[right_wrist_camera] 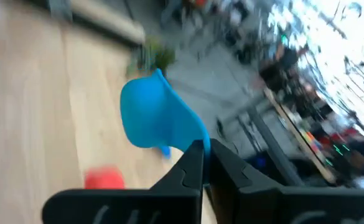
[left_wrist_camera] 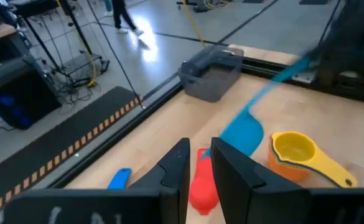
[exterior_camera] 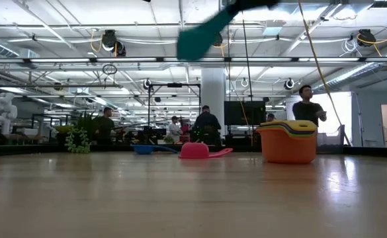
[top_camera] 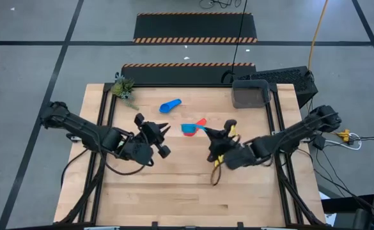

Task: Nest measuring cups in basket
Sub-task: Stack the light blue measuring cup on top of the yellow measuring cup

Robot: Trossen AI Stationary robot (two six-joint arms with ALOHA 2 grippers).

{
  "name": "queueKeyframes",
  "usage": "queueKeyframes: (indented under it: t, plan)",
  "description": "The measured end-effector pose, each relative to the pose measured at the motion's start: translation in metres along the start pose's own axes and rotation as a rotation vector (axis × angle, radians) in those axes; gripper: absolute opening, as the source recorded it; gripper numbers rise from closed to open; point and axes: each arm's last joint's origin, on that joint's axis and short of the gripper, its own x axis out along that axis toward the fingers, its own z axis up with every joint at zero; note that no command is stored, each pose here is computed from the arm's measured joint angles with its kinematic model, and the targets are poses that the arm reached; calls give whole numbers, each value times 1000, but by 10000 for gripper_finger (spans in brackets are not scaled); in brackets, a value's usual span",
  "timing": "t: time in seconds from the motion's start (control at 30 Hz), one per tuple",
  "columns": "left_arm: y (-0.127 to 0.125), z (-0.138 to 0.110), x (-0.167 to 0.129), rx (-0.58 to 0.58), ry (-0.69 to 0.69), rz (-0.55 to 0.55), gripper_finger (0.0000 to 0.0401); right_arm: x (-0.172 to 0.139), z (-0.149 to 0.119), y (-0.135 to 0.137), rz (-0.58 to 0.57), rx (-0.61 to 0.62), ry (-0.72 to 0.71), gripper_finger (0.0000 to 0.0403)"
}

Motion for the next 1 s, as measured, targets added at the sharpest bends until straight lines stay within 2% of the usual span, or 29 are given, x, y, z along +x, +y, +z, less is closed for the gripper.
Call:
queueKeyframes:
  t: [0.17,0.3,0.47,0.63,0.83,1.0]
  plan:
    - [-1,-1,1,13,-3,15,69,-11,-18,23,7,-118,98,0]
    - [-4,-4,4,40,7,18,69,-35,-24,36,-50,-231,60,0]
    - [-4,-5,4,42,7,17,69,-63,-28,45,-7,-313,-2,0]
    - [-4,-4,4,34,1,14,69,-79,-39,46,31,-366,1,0]
    - [-6,-3,3,13,-11,3,69,-83,-65,34,132,-388,196,0]
    - [-8,1,3,11,-32,-11,69,-83,-80,24,77,-389,356,0]
